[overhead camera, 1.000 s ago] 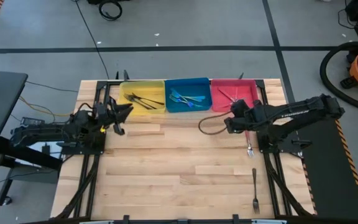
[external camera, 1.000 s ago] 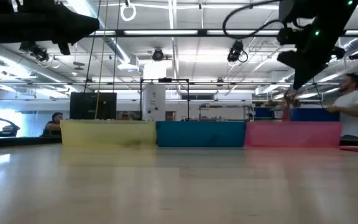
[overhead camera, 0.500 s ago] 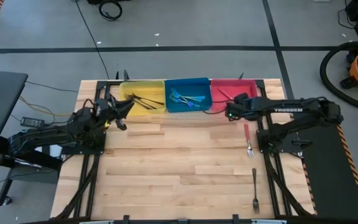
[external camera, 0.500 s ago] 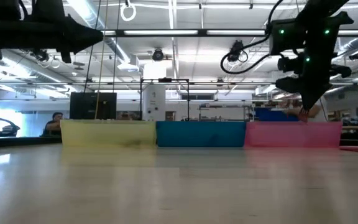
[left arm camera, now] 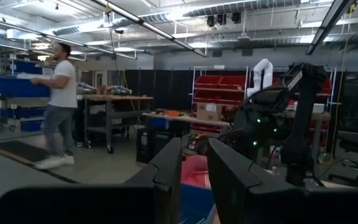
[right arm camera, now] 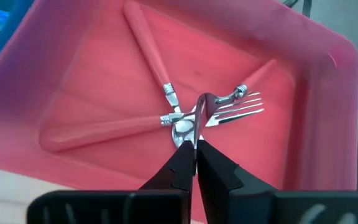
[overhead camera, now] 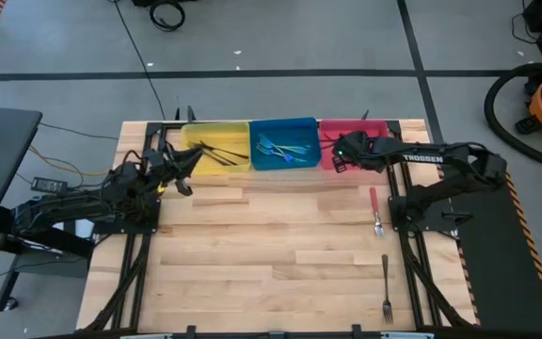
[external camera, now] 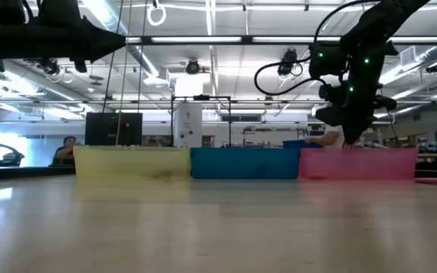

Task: Sort silverware by color (type)
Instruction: Put the bottom pink fork into the red bin

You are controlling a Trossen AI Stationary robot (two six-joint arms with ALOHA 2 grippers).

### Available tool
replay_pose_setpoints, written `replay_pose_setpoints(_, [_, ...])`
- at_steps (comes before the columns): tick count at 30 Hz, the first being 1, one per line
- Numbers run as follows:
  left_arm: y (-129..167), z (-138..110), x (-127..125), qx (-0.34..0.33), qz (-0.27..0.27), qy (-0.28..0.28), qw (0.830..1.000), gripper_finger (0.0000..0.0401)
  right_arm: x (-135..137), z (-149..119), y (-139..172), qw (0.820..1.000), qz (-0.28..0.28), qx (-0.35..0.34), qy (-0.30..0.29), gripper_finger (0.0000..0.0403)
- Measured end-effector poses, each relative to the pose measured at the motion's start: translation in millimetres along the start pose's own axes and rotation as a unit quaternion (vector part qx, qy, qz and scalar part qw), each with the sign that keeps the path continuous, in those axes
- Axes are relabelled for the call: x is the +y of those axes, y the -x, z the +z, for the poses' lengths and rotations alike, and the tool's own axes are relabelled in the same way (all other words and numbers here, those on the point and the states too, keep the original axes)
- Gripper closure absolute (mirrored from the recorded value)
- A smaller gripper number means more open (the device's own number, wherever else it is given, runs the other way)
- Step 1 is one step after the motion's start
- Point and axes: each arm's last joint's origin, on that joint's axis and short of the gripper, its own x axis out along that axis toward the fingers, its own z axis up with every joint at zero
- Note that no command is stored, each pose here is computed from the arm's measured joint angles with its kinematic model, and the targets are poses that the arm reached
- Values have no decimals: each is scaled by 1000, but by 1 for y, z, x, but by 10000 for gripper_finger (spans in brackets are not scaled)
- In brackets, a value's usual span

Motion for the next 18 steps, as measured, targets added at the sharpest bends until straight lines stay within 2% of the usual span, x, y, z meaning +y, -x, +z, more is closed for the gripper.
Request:
replay_pose_setpoints(14, [0, -5, 0, 26, 0, 5, 1000, 323, 0, 3, -18, 998, -29, 23, 57, 351])
replay_pose_setpoints(18, [0, -6, 0, 28, -2, -26, 999, 323, 3, 3, -25, 996, -49, 17, 72, 337])
